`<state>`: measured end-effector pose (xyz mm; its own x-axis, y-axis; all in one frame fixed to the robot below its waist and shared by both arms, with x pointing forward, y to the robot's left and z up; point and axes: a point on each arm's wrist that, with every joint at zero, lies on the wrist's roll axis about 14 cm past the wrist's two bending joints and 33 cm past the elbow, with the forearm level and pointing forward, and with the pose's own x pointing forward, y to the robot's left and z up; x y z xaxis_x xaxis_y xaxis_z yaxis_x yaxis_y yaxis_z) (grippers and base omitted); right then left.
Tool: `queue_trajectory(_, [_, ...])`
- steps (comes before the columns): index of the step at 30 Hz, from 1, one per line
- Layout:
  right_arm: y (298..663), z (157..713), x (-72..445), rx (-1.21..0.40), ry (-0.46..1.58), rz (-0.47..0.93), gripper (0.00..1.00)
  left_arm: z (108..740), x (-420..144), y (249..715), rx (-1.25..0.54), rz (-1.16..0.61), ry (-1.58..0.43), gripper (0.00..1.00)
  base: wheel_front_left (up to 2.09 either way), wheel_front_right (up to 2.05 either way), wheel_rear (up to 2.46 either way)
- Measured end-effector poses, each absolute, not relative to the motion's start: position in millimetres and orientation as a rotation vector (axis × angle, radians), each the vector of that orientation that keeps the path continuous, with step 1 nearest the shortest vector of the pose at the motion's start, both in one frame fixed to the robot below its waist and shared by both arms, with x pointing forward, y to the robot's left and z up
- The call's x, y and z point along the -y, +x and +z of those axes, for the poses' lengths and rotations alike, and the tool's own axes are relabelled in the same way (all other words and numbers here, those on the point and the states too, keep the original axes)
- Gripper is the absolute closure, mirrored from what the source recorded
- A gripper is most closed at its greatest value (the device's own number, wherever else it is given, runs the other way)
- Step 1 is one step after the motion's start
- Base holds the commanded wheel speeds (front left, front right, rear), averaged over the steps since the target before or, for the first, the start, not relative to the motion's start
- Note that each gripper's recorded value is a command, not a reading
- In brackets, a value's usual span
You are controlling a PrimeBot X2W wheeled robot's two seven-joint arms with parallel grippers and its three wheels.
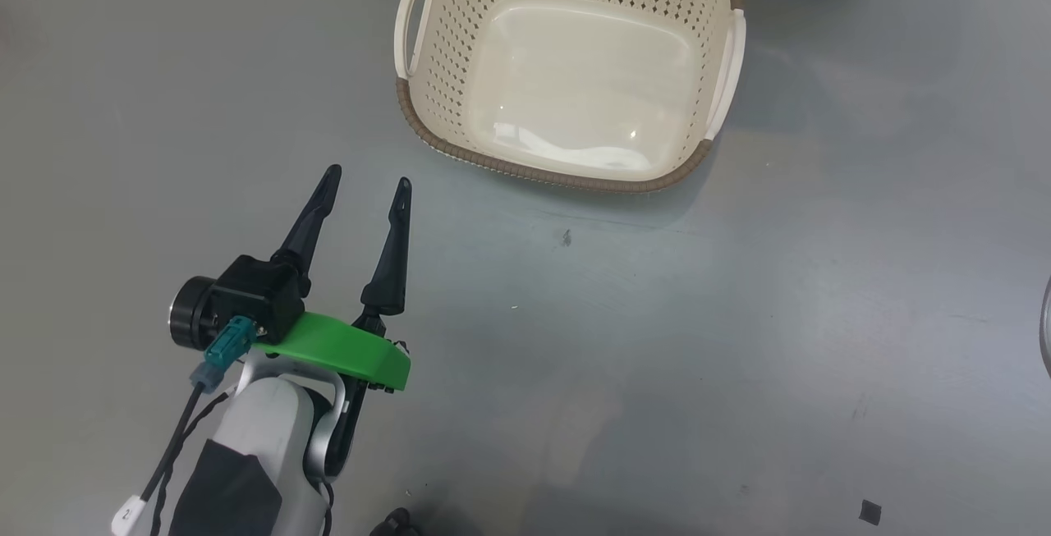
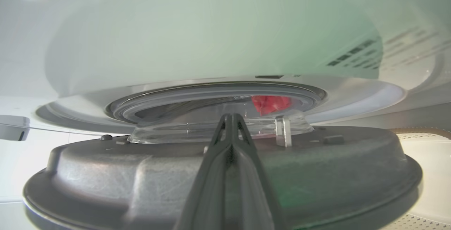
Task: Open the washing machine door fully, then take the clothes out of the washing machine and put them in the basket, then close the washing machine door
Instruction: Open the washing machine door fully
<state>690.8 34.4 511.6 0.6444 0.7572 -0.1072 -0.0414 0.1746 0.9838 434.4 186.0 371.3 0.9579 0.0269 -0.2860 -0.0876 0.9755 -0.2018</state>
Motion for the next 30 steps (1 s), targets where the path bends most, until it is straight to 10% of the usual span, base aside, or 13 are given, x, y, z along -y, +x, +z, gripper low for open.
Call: queue_trajectory(30, [617.8,501.1,-41.8,-0.877,1.287,0.659,1.00,421.2,-181.4,436.1,-0.162,0.035,-0.200,0.00,0.00,0.00,0.00])
